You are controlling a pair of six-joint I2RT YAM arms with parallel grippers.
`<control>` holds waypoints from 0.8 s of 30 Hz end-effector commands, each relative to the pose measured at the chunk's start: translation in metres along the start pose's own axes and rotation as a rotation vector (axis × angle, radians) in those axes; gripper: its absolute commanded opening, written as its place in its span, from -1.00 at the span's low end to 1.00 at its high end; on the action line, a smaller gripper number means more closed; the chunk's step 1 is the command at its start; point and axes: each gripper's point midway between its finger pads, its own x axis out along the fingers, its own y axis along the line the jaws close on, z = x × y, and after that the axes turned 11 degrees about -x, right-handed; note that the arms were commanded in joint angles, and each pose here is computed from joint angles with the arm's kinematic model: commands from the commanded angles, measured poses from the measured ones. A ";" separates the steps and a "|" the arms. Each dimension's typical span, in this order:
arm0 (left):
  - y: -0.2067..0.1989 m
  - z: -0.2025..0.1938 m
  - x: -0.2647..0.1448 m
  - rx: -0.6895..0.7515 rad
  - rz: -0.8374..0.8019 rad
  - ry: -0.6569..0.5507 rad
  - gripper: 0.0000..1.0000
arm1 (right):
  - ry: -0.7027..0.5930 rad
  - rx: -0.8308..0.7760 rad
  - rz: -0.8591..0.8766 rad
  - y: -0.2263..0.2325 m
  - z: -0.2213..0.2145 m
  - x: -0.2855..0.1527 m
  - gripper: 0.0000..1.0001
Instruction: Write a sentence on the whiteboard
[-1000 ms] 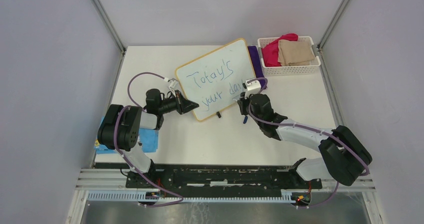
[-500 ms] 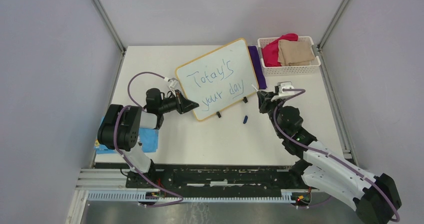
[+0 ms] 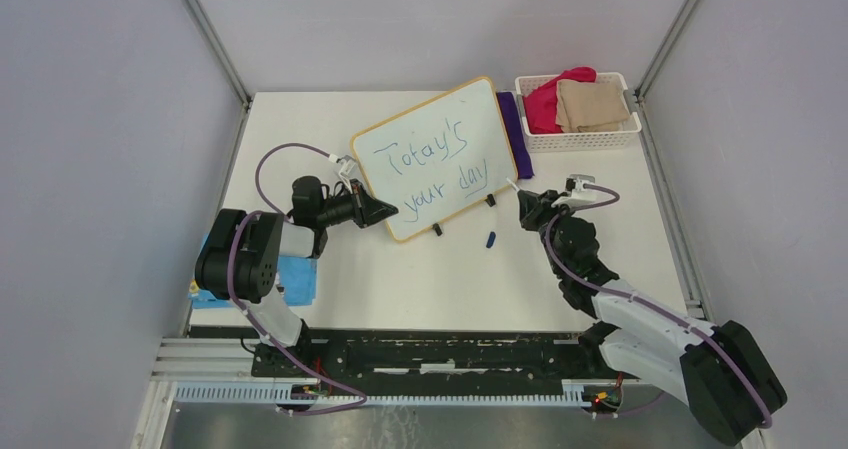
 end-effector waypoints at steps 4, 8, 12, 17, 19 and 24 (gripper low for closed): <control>0.023 -0.022 -0.002 -0.063 0.094 0.049 -0.96 | -0.107 0.137 0.064 0.017 0.044 0.021 -1.00; 0.023 -0.022 -0.002 -0.064 0.097 0.053 -0.96 | -0.009 0.113 0.113 0.031 0.027 0.036 -1.00; 0.024 -0.022 -0.002 -0.065 0.098 0.053 -0.96 | 0.032 0.096 0.131 0.036 0.018 0.043 -1.00; 0.024 -0.023 -0.001 -0.068 0.099 0.056 -0.96 | 0.029 0.068 0.100 0.029 0.018 0.043 -1.00; 0.024 -0.023 -0.001 -0.069 0.099 0.057 -0.96 | 0.043 0.056 0.081 0.026 0.015 0.043 -1.00; 0.025 -0.023 -0.002 -0.071 0.103 0.057 -0.96 | 0.088 0.034 0.033 0.018 0.006 0.047 -1.00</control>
